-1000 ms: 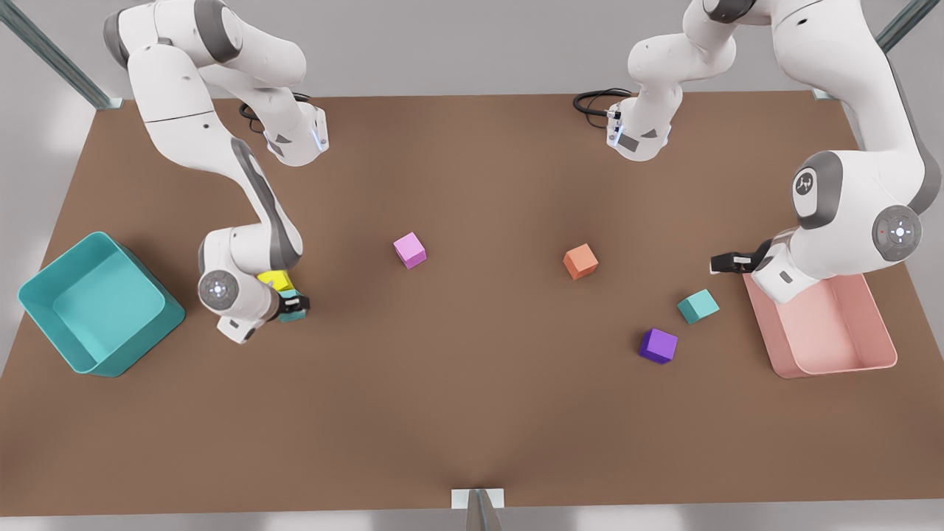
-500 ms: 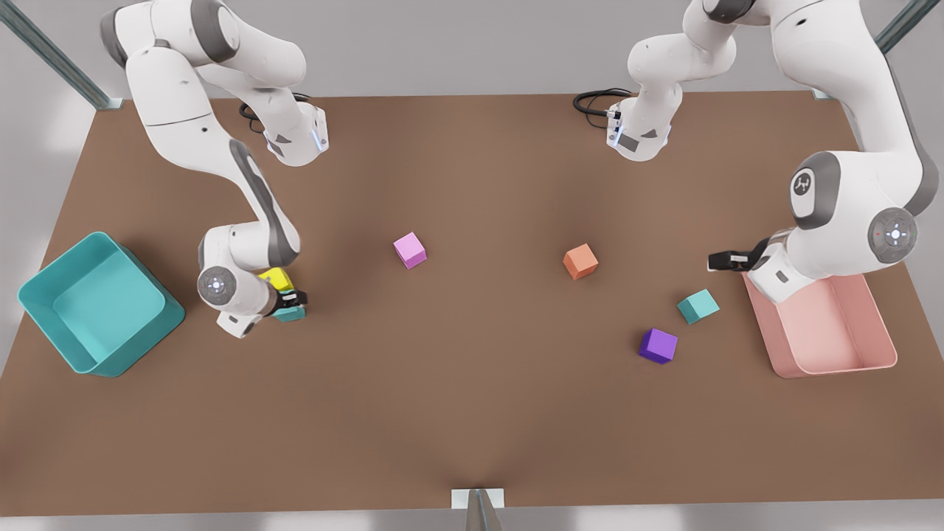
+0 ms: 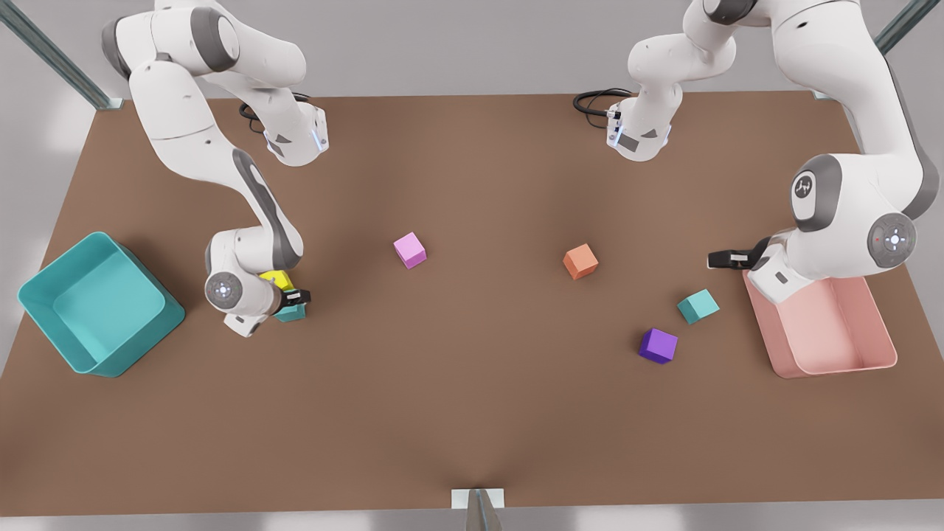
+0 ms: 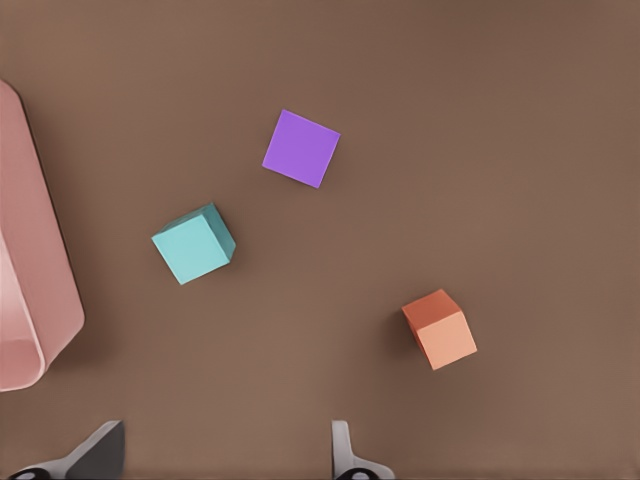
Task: Stack the two blue cubes on top of each other
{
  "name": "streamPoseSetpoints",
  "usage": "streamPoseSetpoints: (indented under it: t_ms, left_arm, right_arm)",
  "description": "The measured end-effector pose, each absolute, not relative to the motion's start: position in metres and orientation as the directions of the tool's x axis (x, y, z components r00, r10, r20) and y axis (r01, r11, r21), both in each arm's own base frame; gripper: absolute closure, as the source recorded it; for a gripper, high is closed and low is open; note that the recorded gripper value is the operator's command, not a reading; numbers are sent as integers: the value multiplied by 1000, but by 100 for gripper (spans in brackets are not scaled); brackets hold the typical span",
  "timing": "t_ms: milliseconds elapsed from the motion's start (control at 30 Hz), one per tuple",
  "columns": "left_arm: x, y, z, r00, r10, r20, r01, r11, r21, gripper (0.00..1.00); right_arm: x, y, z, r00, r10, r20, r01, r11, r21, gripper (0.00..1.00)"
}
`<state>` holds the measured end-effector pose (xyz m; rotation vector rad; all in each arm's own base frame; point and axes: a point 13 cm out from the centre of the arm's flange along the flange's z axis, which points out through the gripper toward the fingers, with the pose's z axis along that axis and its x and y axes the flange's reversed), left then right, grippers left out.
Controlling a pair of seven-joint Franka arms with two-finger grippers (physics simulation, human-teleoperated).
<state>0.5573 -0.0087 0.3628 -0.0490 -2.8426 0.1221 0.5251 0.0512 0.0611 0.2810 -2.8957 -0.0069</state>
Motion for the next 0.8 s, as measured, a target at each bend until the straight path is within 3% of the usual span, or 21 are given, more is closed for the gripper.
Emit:
streamPoseSetpoints:
  t_ms: [133, 200, 233, 333, 433, 500, 600, 667, 800]
  left_arm:
    - [557, -8, 361, -955, 44, 293, 19, 996, -89, 0]
    - [557, -8, 361, -955, 44, 294, 18, 996, -89, 0]
    - [557, -8, 361, -955, 44, 295, 18, 996, -89, 0]
    - [557, -8, 360, -954, 43, 296, 18, 996, -89, 0]
    - [557, -8, 361, -954, 43, 295, 17, 996, -89, 0]
    - [557, -8, 361, -955, 43, 294, 17, 996, -88, 0]
    - [558, -8, 361, -955, 42, 293, 17, 996, -87, 0]
    - [561, -2, 359, -957, 30, 287, 5, 996, -85, 0]
    - [555, 13, 307, -933, -41, 357, -62, 997, -47, 0]
  right_arm:
    - [520, 52, 50, -951, -192, 244, -190, 981, 32, 0]
    - [516, 52, 46, -949, -192, 252, -190, 981, 33, 17]
    - [515, 52, 45, -948, -192, 254, -190, 981, 35, 33]
    - [516, 54, 45, -948, -196, 252, -191, 981, 43, 54]
    - [533, 58, 56, -953, -203, 224, -196, 979, 50, 54]
    - [565, 84, 77, -960, -214, 182, -204, 976, 71, 54]
    - [623, 186, 121, -961, -253, 110, -236, 961, 146, 53]
    - [642, 286, 143, -955, -288, 73, -267, 939, 215, 53]
    - [611, 496, 145, -940, -338, 39, -307, 892, 332, 53]
